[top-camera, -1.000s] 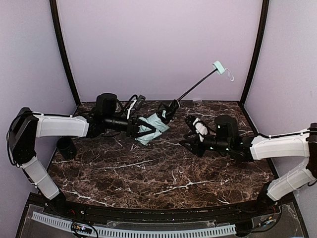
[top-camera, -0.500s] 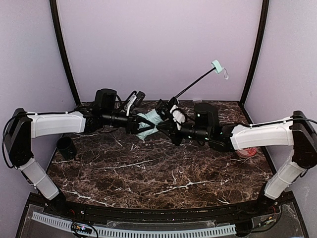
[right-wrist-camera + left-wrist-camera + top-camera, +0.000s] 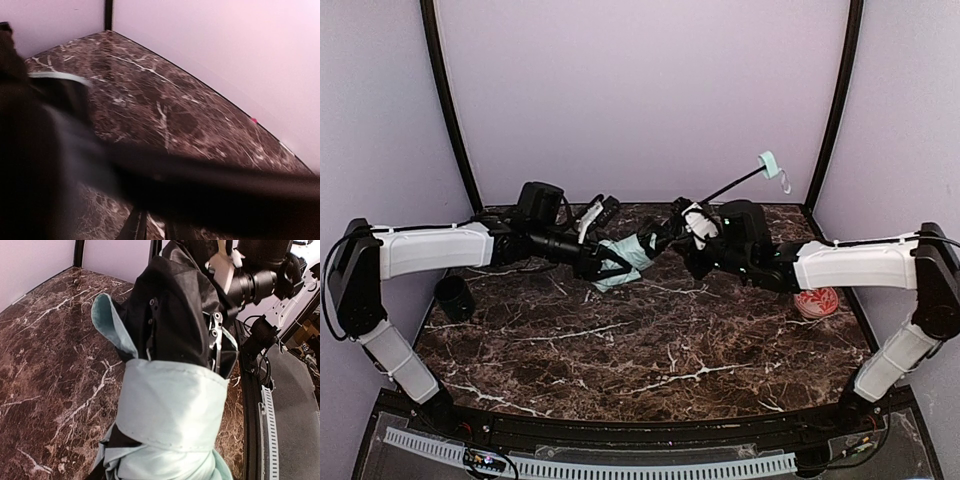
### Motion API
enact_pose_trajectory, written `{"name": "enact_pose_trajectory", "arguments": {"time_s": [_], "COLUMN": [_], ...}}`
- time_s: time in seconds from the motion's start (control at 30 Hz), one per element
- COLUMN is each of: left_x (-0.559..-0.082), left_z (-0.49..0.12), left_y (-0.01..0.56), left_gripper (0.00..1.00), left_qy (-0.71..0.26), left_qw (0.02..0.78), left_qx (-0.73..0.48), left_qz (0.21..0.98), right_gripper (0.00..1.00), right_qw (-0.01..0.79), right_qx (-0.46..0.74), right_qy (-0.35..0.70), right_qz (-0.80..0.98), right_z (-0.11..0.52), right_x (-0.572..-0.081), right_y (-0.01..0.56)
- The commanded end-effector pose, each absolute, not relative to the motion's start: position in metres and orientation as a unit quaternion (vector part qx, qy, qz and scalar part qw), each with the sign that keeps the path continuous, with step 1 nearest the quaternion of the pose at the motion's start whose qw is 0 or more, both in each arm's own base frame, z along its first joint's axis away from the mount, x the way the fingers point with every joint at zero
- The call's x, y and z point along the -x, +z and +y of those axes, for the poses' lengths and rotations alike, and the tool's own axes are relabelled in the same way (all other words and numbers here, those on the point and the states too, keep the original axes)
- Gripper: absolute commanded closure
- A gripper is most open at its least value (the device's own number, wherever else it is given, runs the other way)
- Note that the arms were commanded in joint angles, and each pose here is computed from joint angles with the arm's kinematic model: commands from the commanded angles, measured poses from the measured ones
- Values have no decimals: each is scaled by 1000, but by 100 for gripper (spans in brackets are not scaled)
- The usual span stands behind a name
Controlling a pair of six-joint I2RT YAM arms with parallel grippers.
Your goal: Put away the umbrella
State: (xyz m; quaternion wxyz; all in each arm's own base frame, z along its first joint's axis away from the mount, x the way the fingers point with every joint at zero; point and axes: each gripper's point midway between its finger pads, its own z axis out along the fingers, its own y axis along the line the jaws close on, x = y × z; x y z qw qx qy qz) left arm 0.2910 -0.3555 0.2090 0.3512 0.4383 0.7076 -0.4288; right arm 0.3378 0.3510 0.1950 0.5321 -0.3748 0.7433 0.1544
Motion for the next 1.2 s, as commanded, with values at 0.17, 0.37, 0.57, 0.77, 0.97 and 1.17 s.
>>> {"name": "enact_pose_trajectory", "arguments": {"time_s": [0.17,0.37,0.57,0.77,0.97,1.17], "left_x": [-344,-317,-287,-260,-251,-251], "left_z": [-309,-309,-309,-319,-326,-328], "left_y": [222,205,231,256,246,242], "left_gripper": [100,100,100,100,100,100], "left_qy": [-232,-36,122,200,235,244], "left_qw": [402,410,491,537,520,515], "left_qx": [-477,-642,-733,-763,-785,-786], "left_qz": [746,647,455,299,242,239], "right_gripper": [69,53,45,26,5,9], "right_qw": [439,403,378,323,245,180], "right_qx": [457,446,424,515,573,610], "right_qy": [305,391,374,367,378,379], "right_qz": [711,697,733,704,684,672], "right_z": [310,328,352,400,447,462], "right_x": [-230,-228,-282,-267,-237,-212], "right_y": [217,292,342,304,253,215]}}
